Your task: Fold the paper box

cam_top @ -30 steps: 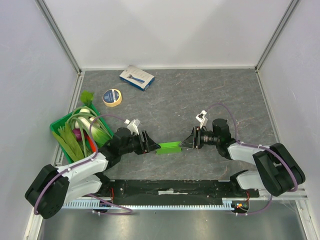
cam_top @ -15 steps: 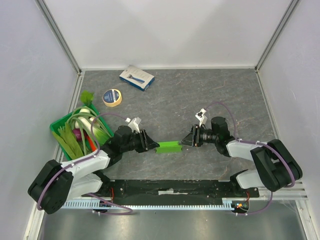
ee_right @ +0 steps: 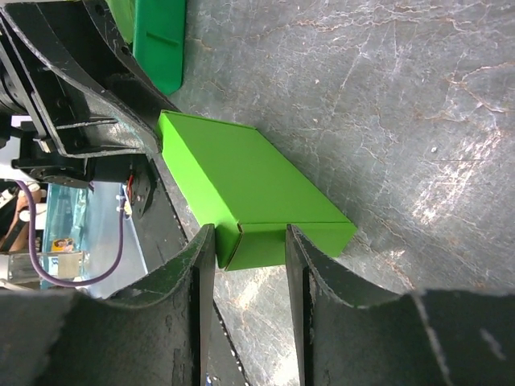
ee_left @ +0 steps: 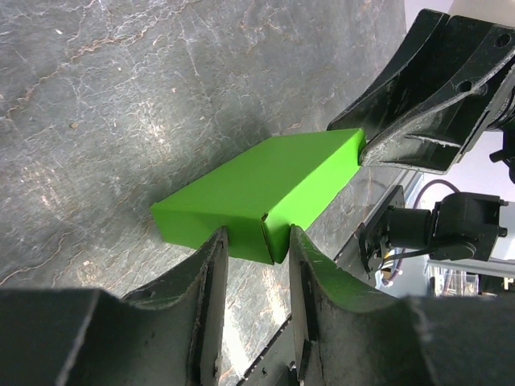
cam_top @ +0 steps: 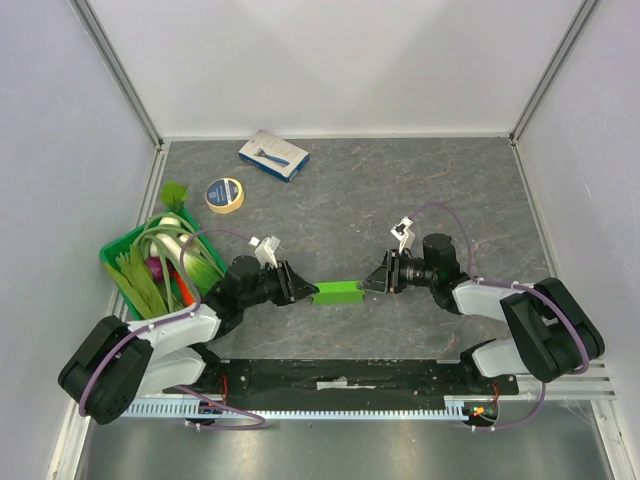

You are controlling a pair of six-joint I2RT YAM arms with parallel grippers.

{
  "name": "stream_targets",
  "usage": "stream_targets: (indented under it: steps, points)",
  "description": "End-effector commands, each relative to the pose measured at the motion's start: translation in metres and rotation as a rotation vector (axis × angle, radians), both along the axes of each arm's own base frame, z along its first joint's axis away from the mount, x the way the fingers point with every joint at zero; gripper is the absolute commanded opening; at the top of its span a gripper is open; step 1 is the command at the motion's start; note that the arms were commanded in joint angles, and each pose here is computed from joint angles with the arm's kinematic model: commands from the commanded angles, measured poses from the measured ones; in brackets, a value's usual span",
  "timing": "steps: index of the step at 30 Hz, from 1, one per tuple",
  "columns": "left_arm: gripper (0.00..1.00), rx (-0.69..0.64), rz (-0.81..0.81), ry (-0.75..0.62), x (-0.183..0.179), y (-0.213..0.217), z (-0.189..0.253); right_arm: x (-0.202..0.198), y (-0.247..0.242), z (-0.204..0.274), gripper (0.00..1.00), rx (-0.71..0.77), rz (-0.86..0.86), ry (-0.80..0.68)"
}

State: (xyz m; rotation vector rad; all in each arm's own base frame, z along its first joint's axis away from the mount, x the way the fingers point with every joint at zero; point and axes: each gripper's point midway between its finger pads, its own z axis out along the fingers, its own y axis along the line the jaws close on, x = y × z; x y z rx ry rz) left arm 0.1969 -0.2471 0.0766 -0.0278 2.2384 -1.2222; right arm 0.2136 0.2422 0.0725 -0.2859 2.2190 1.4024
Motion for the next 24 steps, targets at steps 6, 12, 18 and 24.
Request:
stream_targets:
  steps: [6, 12, 18, 24]
  points:
    - [0.07, 0.060, -0.073, -0.067, 0.008, -0.009, 0.008, 0.019, 0.011, 0.013, 0.09, -0.056, -0.025, -0.138]
    - [0.07, 0.109, -0.063, -0.224, 0.050, -0.023, 0.038, 0.070, 0.027, 0.054, 0.10, -0.081, -0.067, -0.357]
    - [0.07, 0.247, 0.008, -0.322, 0.092, -0.018, 0.033, 0.101, 0.034, 0.026, 0.13, -0.204, -0.104, -0.452]
    - [0.09, 0.321, 0.033, -0.263, 0.085, -0.004, -0.002, 0.069, 0.026, -0.009, 0.16, -0.231, -0.114, -0.378]
